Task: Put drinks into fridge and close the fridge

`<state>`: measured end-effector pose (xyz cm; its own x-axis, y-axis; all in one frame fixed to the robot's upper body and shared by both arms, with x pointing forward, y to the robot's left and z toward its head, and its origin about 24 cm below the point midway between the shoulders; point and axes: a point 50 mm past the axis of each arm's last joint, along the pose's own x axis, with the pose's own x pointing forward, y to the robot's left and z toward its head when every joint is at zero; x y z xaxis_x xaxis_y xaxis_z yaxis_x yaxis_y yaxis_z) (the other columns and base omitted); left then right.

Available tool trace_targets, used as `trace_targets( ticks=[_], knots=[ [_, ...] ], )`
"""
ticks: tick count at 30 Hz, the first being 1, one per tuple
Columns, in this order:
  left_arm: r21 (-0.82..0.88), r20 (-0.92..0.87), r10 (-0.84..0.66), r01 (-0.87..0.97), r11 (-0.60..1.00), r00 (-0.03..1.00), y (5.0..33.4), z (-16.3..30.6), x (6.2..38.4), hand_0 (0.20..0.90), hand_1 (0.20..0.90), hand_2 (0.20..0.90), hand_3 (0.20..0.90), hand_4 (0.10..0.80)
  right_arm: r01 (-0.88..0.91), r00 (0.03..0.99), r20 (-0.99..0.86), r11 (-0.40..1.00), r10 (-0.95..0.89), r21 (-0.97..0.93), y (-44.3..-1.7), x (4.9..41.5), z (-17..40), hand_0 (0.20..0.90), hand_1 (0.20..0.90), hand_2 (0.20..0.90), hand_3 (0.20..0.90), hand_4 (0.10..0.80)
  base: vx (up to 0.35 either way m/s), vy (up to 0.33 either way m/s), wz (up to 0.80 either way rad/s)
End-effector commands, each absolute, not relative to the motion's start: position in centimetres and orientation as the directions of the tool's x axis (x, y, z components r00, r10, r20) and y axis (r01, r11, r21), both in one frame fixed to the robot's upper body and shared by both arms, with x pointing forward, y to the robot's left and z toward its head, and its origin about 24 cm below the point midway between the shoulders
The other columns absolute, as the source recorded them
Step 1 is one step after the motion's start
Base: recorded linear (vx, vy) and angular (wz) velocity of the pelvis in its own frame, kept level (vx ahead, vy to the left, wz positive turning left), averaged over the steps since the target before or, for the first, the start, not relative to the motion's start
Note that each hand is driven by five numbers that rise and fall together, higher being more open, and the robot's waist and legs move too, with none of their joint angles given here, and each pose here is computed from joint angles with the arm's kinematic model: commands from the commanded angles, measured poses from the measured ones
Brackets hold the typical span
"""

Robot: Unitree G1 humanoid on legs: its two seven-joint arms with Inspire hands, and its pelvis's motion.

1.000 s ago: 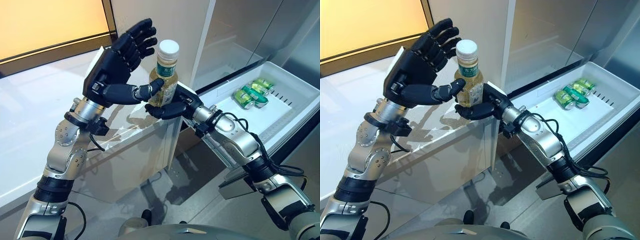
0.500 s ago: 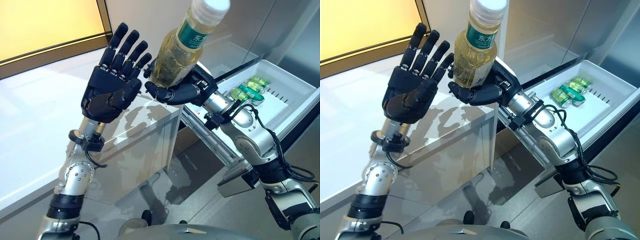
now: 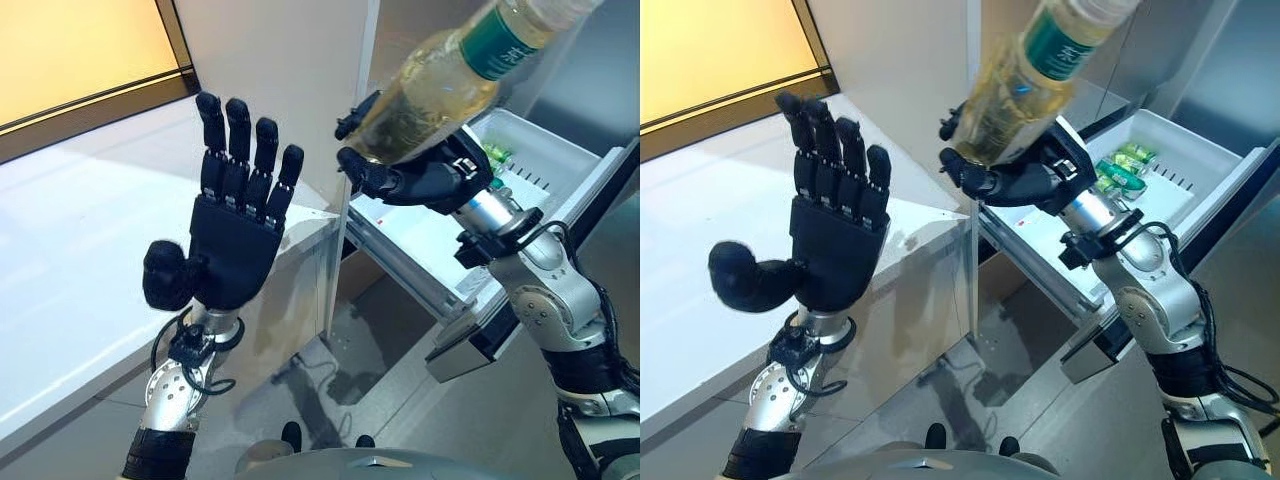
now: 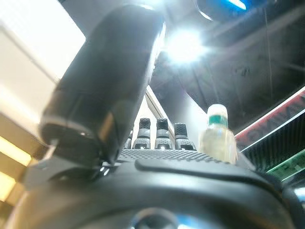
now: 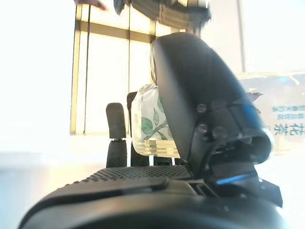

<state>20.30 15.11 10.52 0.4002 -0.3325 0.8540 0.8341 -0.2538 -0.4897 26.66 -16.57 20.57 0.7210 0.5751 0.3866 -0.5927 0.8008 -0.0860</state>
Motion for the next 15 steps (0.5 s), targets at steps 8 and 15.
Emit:
trace_targets(
  ticks=[8, 15],
  knots=[
    [-0.757, 0.646, -0.321, 0.526, -0.388, 0.693, 14.7, 0.3, 16.5, 0.9, 0.9, 0.9, 0.9, 0.8, -0.511, 0.603, 0.679, 0.856, 0.418, -0.073, -21.7, 23.6, 24.9, 0.3, 0.3, 0.3, 0.2, 0.1, -0.036, -0.011, -0.1],
    [-0.954, 0.301, -0.397, 0.274, -0.126, 0.867, 15.4, -5.8, 13.7, 0.9, 0.9, 0.9, 0.9, 0.8, -0.363, 0.708, 0.635, 0.93, 0.31, -0.049, -25.1, 22.9, 22.9, 0.3, 0.3, 0.3, 0.2, 0.1, -0.005, -0.007, -0.09]
  ],
)
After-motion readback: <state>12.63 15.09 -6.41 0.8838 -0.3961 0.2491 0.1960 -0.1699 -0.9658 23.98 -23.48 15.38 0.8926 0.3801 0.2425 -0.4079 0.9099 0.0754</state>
